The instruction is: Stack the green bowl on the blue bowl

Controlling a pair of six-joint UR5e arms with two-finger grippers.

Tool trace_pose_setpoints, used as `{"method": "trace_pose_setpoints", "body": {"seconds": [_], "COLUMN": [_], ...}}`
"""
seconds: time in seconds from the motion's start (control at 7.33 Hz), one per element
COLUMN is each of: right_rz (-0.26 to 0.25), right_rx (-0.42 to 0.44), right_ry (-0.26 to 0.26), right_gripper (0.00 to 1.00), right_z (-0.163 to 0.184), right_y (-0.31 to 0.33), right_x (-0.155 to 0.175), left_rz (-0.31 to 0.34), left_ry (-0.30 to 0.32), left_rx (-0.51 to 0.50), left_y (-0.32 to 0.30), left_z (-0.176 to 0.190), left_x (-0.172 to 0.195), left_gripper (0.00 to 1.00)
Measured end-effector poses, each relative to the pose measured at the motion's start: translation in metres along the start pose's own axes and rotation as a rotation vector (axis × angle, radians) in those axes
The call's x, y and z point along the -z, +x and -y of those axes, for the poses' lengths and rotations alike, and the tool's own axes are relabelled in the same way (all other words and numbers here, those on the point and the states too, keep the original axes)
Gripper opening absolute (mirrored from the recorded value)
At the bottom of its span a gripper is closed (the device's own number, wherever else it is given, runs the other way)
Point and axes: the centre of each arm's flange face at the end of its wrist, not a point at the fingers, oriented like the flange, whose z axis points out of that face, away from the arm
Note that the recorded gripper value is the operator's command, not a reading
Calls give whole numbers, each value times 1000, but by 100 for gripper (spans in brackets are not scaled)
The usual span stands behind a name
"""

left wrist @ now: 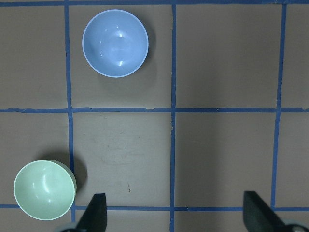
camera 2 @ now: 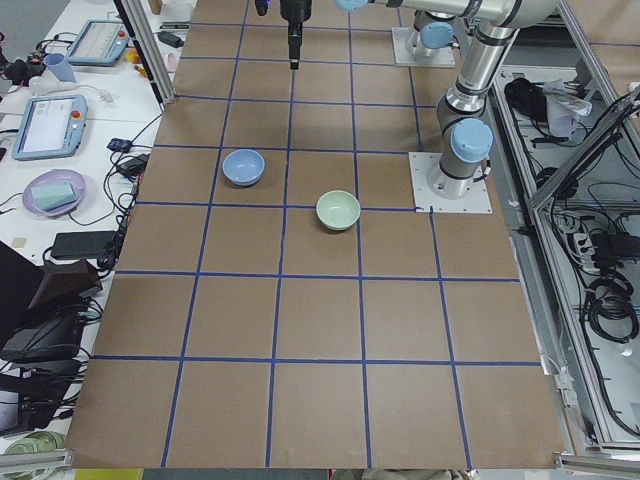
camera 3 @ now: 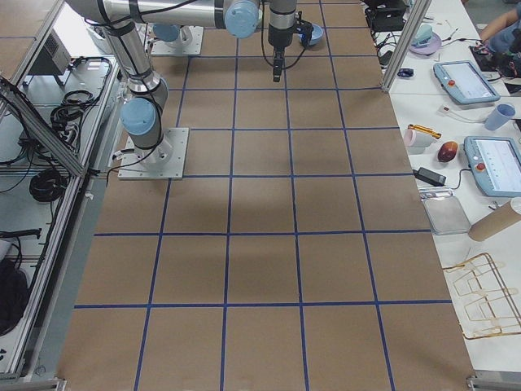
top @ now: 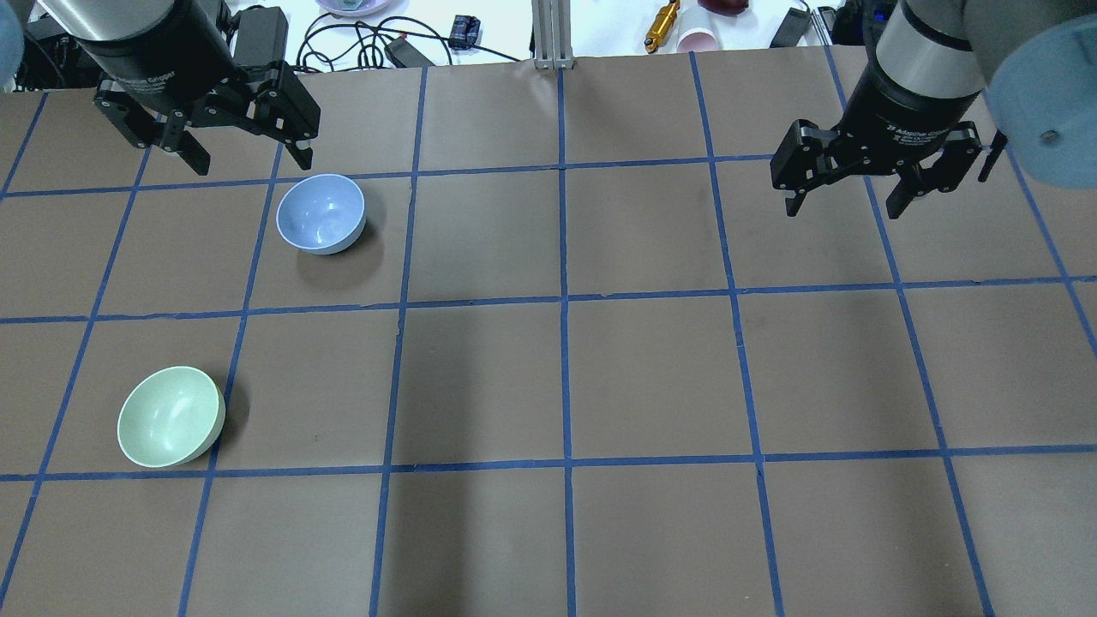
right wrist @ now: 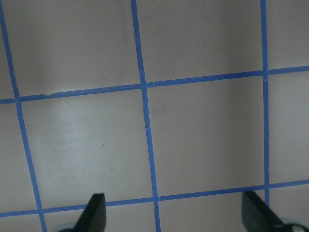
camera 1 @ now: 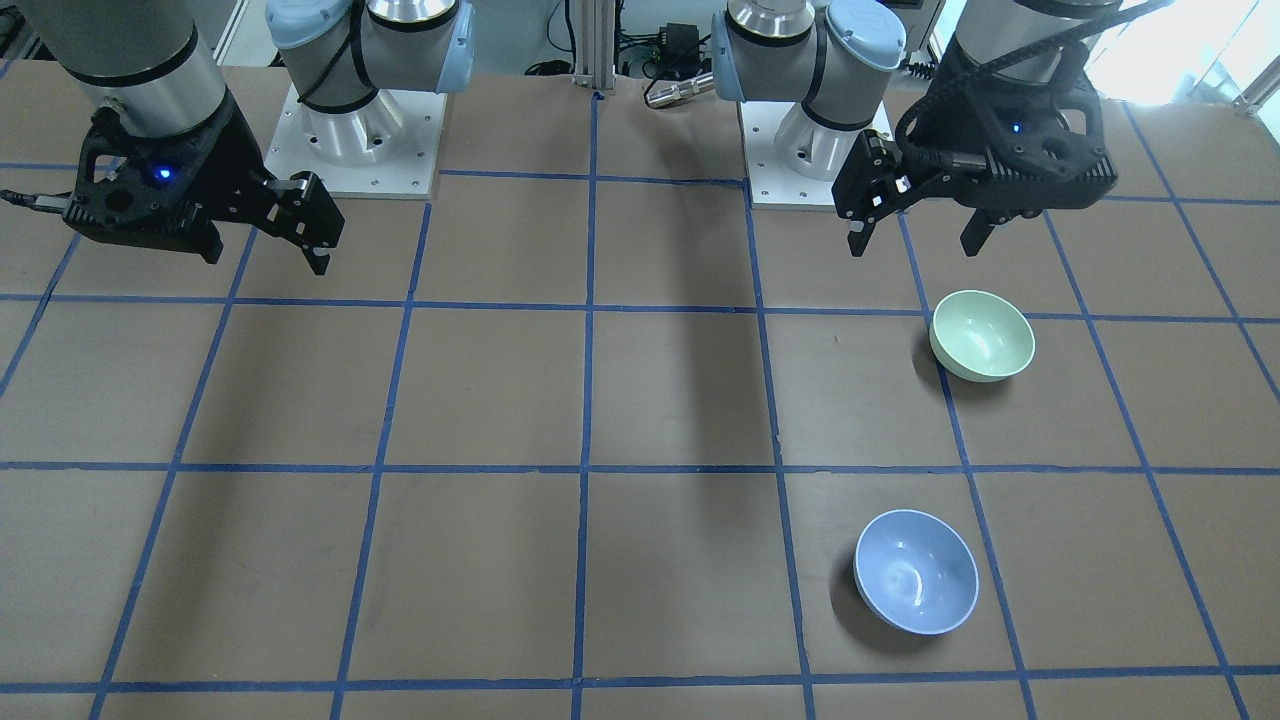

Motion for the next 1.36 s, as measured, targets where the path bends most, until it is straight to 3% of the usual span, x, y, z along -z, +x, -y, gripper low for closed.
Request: {"method": "trace_pose_setpoints", "body": {"seconds": [1.36], "right_rz": [0], "right_rx": [0], "right_ry": [0], "right_gripper": [100], "right_z": [0], "right_y": [0], "right_x": [0], "left_rz": [3], "left_ry": [-9], "left_rx": [1], "left_y": [-3], "left_z": [-3], "left_x": [-2], "left_gripper": [100]}}
